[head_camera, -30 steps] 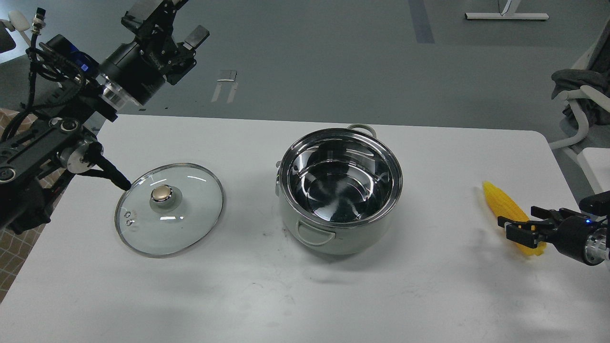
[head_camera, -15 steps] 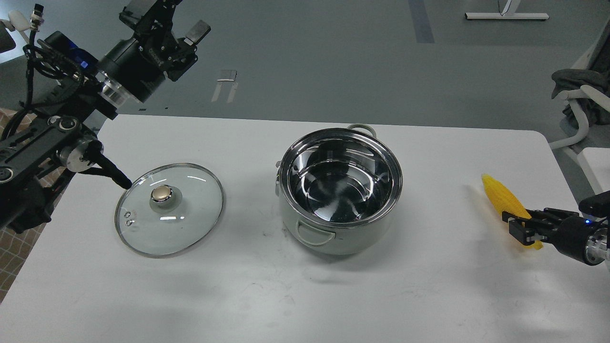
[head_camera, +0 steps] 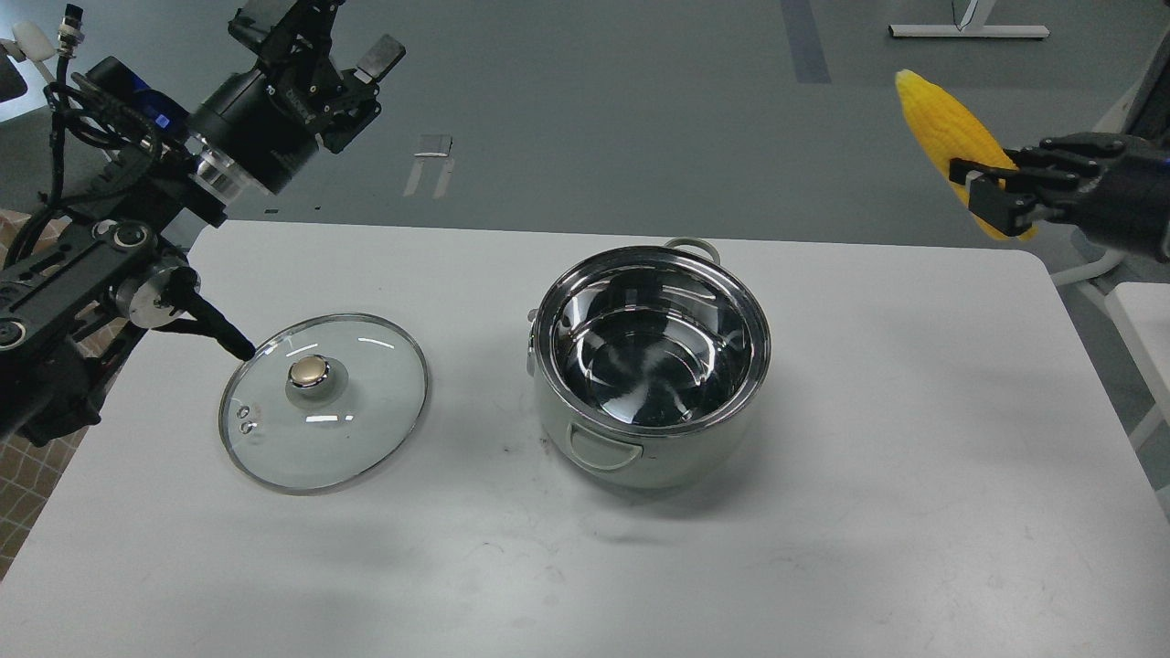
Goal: Open pot and put corn in
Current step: 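Lift the corn cob and carry it over the pot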
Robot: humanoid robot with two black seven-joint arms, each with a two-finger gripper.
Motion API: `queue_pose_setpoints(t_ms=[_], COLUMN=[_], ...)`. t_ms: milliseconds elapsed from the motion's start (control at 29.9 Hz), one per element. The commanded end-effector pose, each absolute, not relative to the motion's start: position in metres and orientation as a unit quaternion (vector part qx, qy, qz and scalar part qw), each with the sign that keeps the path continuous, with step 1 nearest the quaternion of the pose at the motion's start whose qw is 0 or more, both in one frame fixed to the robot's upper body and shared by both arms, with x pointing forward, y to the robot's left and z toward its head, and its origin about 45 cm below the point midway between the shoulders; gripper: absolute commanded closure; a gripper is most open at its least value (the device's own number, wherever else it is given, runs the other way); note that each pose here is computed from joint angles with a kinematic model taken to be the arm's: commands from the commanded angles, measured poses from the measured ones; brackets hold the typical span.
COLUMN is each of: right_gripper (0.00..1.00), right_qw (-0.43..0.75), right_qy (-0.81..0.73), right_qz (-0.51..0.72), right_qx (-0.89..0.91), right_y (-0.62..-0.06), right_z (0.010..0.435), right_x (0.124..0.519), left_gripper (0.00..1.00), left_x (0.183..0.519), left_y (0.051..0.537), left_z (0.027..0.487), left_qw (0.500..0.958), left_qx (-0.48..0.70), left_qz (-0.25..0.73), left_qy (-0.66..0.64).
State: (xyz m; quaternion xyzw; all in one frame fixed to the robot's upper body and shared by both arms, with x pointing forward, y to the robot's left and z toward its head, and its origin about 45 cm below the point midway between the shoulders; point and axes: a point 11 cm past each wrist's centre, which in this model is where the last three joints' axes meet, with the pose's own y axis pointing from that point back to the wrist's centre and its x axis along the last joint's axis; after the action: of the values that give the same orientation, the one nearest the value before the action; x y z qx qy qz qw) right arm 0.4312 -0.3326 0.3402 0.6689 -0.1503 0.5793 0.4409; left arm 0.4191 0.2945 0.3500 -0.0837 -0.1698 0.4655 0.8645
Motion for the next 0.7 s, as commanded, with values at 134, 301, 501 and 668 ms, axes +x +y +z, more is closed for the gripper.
queue_pose_setpoints(t_ms=[134,301,501,668], right_gripper=[1.00,1.00,1.00,0.99], right_qw=[0.390,0.381,0.379,0.373], right_qy=[-0.032,0.051,0.097,0.119], right_qz=[0.614,0.603,0.592,0.586], right_qx=[0.686,0.699,0.704,0.709], right_y=[-0.219,-0.183,-0.166,-0.151], right_z=[0.339,0.297,0.270,0.254], right_x=[0.438,0.417,0.403,0.397], left_gripper=[0.02,0.02,0.02,0.02], left_x=[0.419,0.419,0.419,0.419], left_y=[0.292,0.290,0.290,0.290], left_z=[0.349,0.348,0.348,0.348], left_qw=[0.866,0.866,0.866,0.866], left_qx=[-0.085,-0.087,-0.087,-0.087], left_qz=[0.464,0.463,0.463,0.464], left_qy=[-0.168,-0.167,-0.167,-0.166])
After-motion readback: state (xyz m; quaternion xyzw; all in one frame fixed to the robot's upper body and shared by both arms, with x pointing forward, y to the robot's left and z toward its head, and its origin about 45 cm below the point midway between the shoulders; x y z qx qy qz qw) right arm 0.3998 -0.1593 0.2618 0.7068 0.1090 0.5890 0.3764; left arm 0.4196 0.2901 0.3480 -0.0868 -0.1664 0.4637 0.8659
